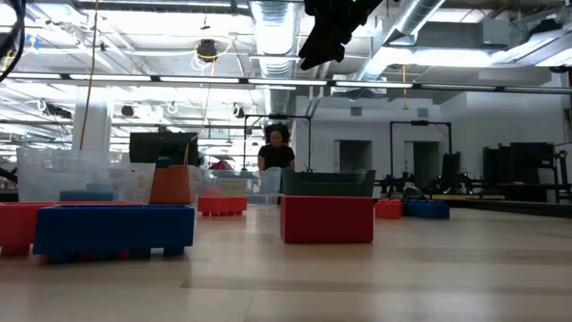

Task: Sort blocks
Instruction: Put the orange game piece into the top transparent bin

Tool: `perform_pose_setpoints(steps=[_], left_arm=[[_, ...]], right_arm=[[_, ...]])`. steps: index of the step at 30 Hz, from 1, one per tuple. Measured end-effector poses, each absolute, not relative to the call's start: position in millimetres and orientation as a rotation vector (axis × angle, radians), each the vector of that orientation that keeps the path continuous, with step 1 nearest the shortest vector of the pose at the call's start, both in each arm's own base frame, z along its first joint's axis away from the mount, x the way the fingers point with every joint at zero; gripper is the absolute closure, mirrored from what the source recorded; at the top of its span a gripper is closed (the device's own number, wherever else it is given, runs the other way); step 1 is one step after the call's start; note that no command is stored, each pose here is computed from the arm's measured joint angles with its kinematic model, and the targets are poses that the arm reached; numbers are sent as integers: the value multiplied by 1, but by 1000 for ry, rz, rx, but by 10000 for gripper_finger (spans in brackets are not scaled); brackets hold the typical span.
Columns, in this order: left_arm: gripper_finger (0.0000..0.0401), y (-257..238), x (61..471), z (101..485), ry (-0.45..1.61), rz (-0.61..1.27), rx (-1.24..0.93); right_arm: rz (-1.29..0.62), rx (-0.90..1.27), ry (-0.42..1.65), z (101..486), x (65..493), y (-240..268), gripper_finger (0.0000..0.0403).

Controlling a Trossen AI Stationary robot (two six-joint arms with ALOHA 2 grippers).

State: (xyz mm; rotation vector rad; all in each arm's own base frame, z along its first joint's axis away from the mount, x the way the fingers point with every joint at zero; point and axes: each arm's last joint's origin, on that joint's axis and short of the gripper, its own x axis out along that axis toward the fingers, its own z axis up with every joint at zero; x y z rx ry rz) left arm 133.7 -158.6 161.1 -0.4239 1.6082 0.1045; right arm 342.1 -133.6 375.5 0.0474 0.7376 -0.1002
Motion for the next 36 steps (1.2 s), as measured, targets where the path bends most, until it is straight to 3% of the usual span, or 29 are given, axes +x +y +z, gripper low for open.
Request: perform_pose_setpoints(steps=[10,16,25,30,36], left_arm=[[265,-137,186,205,1455,149,-517],[263,-100,228,241,1199,266,-532],[263,-18,281,313,691,472,-541],[262,20,292,341,474,507,-553],[262,74,282,340,473,680,-559]], right_arm=[[-66,-75,690,379,345,-135,178],[12,-197,619,382,350,-135,178],[68,-314,687,377,345,-136,178],[21,-367,733,377,342,-135,190],[-69,-349,742,383,333,-143,227]])
